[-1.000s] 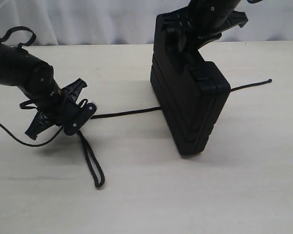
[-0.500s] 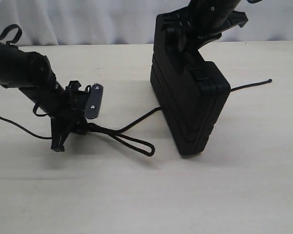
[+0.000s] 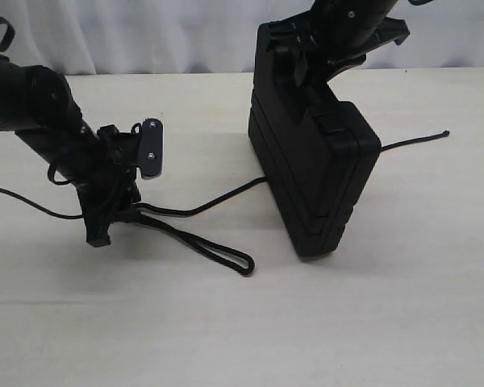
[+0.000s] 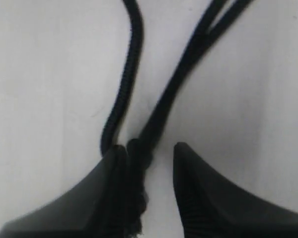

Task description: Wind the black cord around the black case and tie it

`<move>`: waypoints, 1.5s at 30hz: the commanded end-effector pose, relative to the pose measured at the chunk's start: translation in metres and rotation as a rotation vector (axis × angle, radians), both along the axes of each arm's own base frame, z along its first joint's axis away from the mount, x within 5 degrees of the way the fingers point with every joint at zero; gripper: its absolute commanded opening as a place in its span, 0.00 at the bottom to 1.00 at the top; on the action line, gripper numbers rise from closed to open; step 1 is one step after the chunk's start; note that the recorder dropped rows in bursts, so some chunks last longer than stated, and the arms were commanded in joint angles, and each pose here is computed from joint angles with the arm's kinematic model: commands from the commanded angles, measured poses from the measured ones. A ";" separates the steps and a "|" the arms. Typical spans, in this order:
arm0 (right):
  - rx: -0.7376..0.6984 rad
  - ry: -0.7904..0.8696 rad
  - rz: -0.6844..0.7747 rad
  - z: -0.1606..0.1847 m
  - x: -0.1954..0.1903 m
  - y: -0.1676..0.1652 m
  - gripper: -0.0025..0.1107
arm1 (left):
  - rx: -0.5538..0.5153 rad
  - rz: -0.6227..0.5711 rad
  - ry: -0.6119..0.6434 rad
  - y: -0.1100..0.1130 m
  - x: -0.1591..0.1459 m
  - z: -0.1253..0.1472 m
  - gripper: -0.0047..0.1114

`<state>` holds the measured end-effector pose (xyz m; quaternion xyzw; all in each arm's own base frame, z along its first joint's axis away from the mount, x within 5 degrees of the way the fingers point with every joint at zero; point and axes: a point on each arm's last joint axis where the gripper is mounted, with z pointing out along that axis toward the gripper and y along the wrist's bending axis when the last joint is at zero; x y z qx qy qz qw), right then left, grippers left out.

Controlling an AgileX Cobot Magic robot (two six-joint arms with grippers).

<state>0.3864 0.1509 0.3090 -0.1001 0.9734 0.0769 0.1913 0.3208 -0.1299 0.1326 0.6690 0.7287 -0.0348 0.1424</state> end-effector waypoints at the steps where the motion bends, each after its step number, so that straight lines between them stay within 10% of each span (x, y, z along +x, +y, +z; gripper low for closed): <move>1: -0.005 0.017 0.019 0.002 -0.004 0.000 0.06 | 0.029 -0.256 0.052 -0.001 -0.012 0.001 0.30; 20: -0.005 0.021 0.018 0.002 -0.004 0.000 0.06 | 0.064 -0.295 -0.051 -0.002 0.003 -0.026 0.41; 30: -0.004 0.017 0.018 0.002 -0.004 0.000 0.06 | 0.064 -0.295 -0.051 -0.002 0.003 -0.026 0.04; 45: -0.006 0.016 0.022 0.002 -0.004 0.000 0.06 | -0.127 -0.014 -0.115 -0.010 0.004 0.022 0.04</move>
